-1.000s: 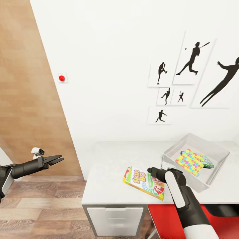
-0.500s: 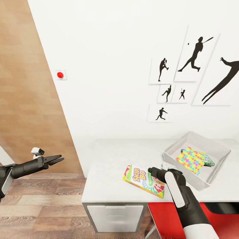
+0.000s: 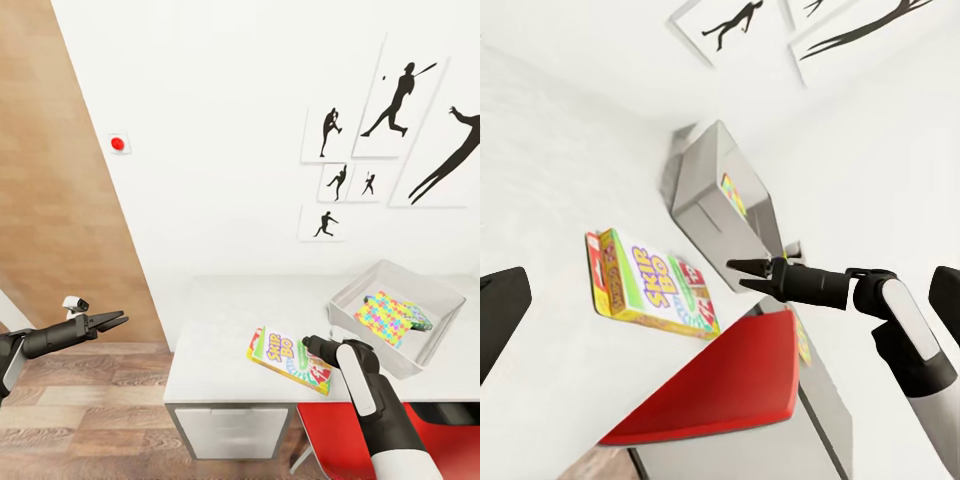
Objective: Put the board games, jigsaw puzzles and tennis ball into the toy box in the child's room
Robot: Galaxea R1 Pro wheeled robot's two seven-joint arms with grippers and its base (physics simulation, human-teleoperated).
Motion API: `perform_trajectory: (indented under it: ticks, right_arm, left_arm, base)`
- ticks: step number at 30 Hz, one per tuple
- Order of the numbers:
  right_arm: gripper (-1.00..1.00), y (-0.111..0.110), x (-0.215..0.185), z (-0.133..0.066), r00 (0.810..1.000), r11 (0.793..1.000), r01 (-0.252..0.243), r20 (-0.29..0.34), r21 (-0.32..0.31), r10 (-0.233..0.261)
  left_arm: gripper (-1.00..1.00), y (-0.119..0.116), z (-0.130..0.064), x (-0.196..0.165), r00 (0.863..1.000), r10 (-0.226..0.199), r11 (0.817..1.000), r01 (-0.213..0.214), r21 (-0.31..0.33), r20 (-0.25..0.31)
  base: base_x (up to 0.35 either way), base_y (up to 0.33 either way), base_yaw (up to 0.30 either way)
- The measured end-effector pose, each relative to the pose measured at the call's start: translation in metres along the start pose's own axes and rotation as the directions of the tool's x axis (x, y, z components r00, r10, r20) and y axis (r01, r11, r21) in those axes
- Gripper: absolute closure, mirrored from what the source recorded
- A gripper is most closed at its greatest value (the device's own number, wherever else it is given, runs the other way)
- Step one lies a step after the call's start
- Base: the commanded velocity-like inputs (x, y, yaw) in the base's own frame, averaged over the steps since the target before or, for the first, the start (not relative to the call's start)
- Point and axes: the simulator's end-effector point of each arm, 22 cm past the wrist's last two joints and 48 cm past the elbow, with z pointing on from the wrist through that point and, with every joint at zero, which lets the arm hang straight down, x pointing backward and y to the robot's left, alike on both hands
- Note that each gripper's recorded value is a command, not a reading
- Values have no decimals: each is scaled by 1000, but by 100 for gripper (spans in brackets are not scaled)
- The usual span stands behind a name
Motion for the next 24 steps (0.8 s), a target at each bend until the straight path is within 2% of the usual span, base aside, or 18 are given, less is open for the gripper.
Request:
perform_trajectory:
  ticks: [15, 24]
  right_arm:
    - [-100, -5, 8, 10, 1000, 1000, -2, -21, 11, 2]
    - [-100, -20, 15, 19, 999, 999, 2, -41, 38, -1]
  left_arm:
    - [-100, 12, 2, 6, 1000, -22, 1000, 22, -9, -8]
    - [-100, 19, 3, 10, 999, -35, 999, 34, -14, -13]
  base:
    - [0, 0, 0]
    - [0, 0, 0]
